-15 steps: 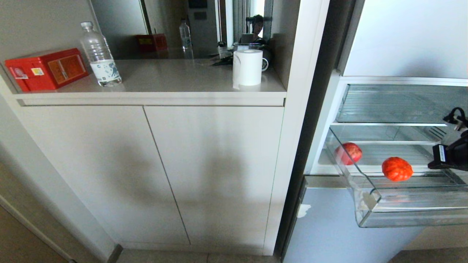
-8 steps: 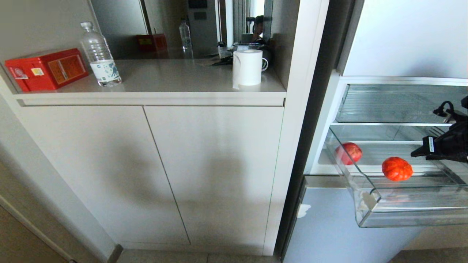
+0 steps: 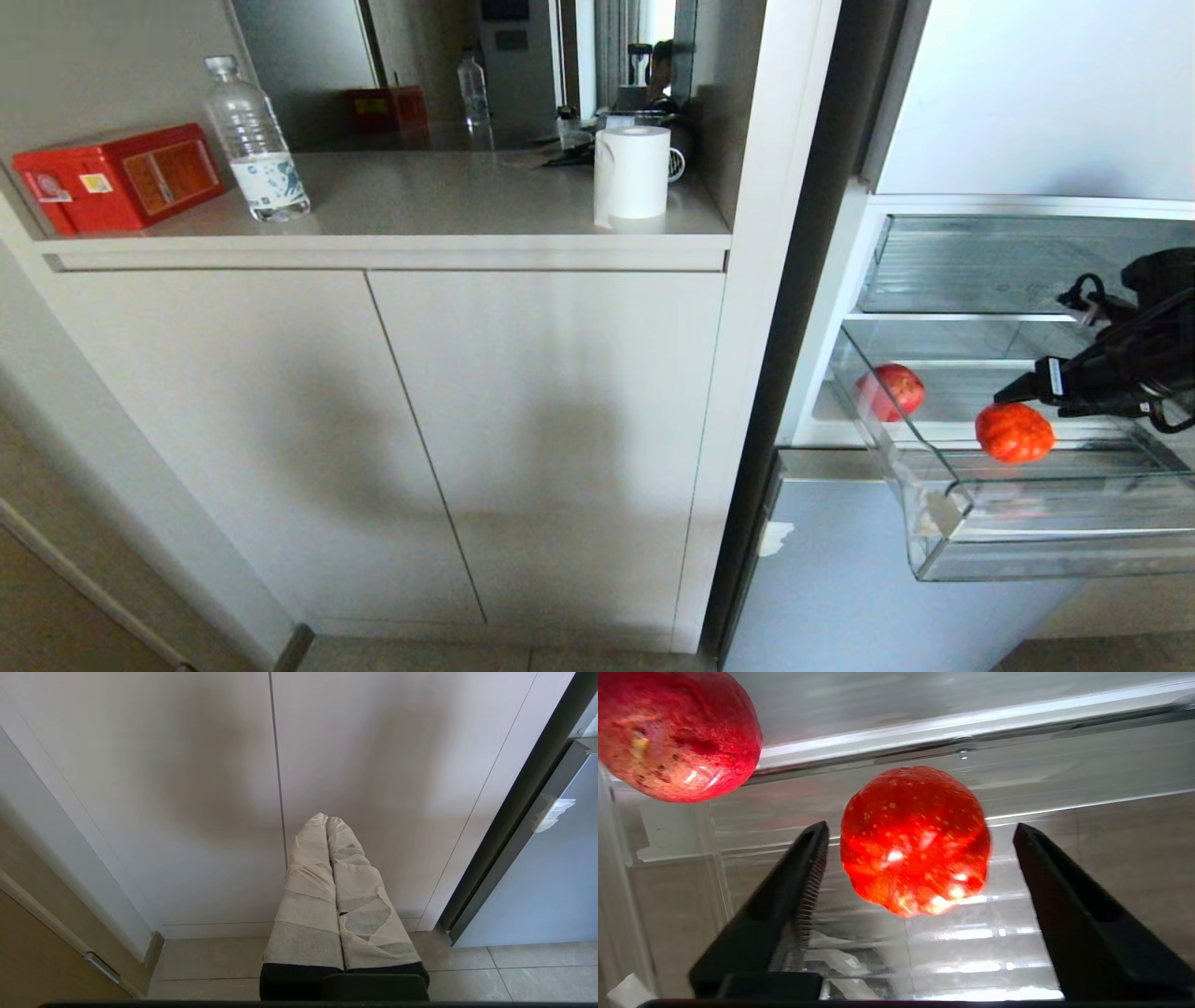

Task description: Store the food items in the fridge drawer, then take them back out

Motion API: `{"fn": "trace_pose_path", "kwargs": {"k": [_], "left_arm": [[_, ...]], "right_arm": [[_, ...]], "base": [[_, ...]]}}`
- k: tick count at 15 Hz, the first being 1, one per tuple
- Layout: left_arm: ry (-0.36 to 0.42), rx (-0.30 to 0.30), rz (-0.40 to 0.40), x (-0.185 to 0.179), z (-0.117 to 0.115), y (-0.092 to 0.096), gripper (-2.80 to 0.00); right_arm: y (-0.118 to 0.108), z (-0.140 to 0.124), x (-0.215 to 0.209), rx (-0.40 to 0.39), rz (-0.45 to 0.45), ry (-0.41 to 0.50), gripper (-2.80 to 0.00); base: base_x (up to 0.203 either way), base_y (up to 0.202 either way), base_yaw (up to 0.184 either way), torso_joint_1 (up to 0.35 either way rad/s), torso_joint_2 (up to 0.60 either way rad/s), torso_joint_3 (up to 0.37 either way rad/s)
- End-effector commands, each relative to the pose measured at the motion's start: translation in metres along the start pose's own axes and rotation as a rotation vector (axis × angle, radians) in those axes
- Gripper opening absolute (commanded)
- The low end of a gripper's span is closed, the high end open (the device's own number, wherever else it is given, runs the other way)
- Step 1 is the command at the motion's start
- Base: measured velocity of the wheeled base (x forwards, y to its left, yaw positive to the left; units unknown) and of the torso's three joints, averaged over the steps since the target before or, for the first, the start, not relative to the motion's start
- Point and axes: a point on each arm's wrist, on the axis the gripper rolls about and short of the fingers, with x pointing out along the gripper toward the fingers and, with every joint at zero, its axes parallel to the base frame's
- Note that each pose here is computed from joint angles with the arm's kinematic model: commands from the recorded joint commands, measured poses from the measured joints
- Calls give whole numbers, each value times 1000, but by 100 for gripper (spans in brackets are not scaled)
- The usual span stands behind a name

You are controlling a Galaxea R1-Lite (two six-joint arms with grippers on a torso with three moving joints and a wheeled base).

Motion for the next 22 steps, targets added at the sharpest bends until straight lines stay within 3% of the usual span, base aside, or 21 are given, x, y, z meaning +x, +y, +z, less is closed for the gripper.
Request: {"fn": "trace_pose_path", "kwargs": {"k": [1,14,15,20,22], "left_arm": [[2,0,0,0,0,0,-280],[2,0,0,0,0,0,-280],[2,0,0,0,0,0,-280],[2,0,0,0,0,0,-280],[2,0,0,0,0,0,-280]], "right_arm": [[2,-3,11,-2,7,24,0],[13,-12,46,-1,33,91,0],[13,-12,47,0,33,94,-280],[13,-11,43,1,33,86,-280],[17,-5,22,8,31,47,-280]], "base": [[0,0,0,0,0,0],[0,0,0,0,0,0],[0,0,0,0,0,0],[0,0,0,0,0,0],[0,0,0,0,0,0]]}}
